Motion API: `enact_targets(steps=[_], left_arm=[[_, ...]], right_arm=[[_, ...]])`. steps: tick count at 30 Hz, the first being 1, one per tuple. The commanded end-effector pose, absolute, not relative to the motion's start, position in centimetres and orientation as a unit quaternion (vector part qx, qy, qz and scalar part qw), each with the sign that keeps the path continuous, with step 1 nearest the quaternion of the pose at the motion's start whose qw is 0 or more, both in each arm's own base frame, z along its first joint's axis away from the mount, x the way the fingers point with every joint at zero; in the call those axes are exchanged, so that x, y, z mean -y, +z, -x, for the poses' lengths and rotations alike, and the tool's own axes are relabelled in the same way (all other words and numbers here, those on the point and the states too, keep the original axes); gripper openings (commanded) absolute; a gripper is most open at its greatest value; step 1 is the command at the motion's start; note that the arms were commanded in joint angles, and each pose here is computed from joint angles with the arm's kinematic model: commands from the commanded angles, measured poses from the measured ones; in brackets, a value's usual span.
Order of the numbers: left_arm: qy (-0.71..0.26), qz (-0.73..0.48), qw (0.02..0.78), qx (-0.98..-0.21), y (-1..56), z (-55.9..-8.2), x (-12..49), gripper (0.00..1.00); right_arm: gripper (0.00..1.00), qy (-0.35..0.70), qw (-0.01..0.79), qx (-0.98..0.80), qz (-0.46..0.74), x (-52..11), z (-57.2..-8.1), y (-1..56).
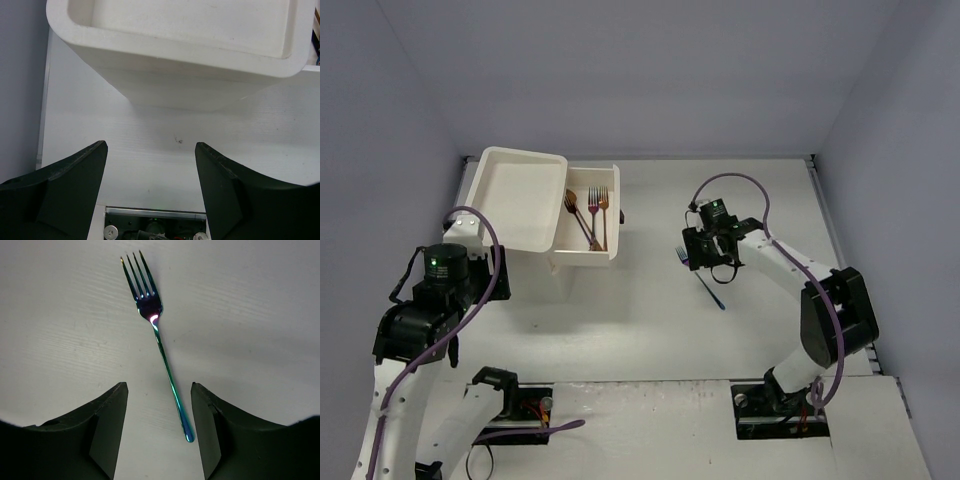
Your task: Sort the eating utensils into containers
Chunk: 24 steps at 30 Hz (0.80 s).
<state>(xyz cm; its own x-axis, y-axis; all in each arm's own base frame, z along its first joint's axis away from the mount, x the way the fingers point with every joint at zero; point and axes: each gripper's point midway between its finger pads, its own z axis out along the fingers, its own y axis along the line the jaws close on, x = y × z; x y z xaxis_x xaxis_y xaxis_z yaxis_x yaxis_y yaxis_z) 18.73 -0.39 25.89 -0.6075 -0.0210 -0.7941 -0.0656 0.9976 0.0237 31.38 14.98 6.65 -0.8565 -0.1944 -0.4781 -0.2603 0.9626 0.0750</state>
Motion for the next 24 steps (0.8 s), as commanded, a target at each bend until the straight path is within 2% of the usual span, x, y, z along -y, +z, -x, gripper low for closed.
enact_targets(steps=[1, 9, 24], left_arm=[[0.023, 0.031, 0.471, -0.881, 27.8, -19.3, 0.4, 0.68], [0.021, 0.031, 0.473, -0.880, 27.9, -19.3, 0.4, 0.68], [0.022, 0.033, 0.475, -0.879, 27.9, -19.2, 0.3, 0.68]], right_arm=[[0.50, 0.027, 0.222, -0.965, 0.135, -13.8, -31.5, 6.4], [0.43, 0.010, 0.179, -0.971, 0.157, -13.9, -31.6, 3.6], [0.31, 0.015, 0.155, -0.972, 0.178, -15.5, -33.6, 1.3]])
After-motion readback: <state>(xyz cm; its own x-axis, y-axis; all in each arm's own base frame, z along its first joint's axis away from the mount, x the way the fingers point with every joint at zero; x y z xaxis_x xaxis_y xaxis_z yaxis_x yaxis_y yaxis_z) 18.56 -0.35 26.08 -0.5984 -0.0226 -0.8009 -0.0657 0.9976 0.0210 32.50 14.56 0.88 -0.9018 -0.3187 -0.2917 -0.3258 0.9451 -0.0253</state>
